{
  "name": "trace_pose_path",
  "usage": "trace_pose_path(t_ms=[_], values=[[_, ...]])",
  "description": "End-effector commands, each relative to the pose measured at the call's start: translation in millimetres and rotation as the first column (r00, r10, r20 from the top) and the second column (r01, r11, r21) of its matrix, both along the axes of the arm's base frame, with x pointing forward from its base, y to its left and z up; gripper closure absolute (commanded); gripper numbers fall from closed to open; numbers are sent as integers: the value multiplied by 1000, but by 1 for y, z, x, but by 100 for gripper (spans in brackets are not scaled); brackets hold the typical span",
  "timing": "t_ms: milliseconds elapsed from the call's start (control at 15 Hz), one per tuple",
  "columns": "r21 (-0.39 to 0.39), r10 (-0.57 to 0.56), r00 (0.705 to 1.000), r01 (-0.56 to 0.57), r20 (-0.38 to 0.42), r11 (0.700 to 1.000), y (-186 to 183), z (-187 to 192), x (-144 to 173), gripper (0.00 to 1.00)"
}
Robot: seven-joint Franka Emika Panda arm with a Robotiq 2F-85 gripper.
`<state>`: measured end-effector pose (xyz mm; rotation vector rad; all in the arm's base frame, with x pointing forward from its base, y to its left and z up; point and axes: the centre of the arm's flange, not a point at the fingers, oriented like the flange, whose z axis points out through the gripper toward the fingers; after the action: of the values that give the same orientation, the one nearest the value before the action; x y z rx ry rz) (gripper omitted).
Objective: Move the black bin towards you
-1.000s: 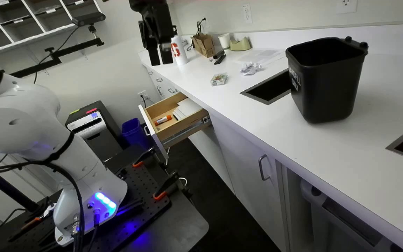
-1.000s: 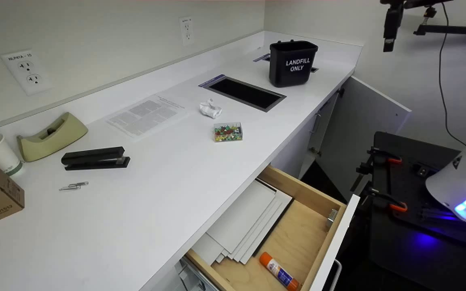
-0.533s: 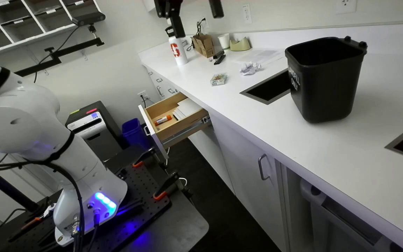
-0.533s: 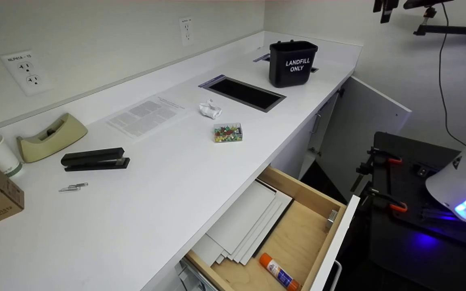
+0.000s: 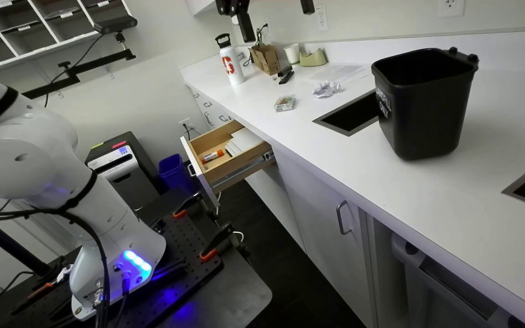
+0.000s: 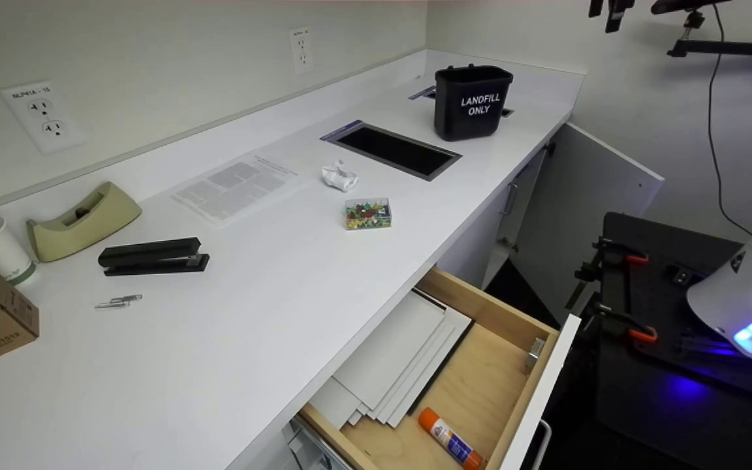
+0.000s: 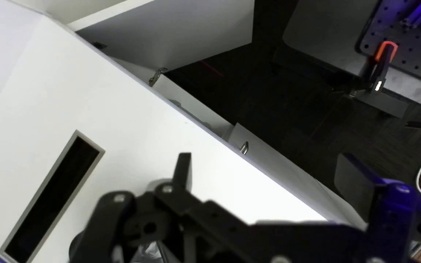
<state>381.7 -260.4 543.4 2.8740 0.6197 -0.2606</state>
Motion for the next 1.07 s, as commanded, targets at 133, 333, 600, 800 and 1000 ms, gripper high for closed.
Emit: trace_pose_path(t_ms=[133, 333, 600, 800, 1000], values=[[-40, 288, 957, -287, 22, 957, -17, -18, 58, 0], [-11, 429, 901, -430, 69, 903, -22, -34, 92, 0], [70, 506, 855, -515, 116, 854, -25, -53, 126, 0], [104, 502, 857, -513, 115, 852, -31, -68, 155, 0], [121, 492, 865, -501, 93, 857, -34, -90, 183, 0]])
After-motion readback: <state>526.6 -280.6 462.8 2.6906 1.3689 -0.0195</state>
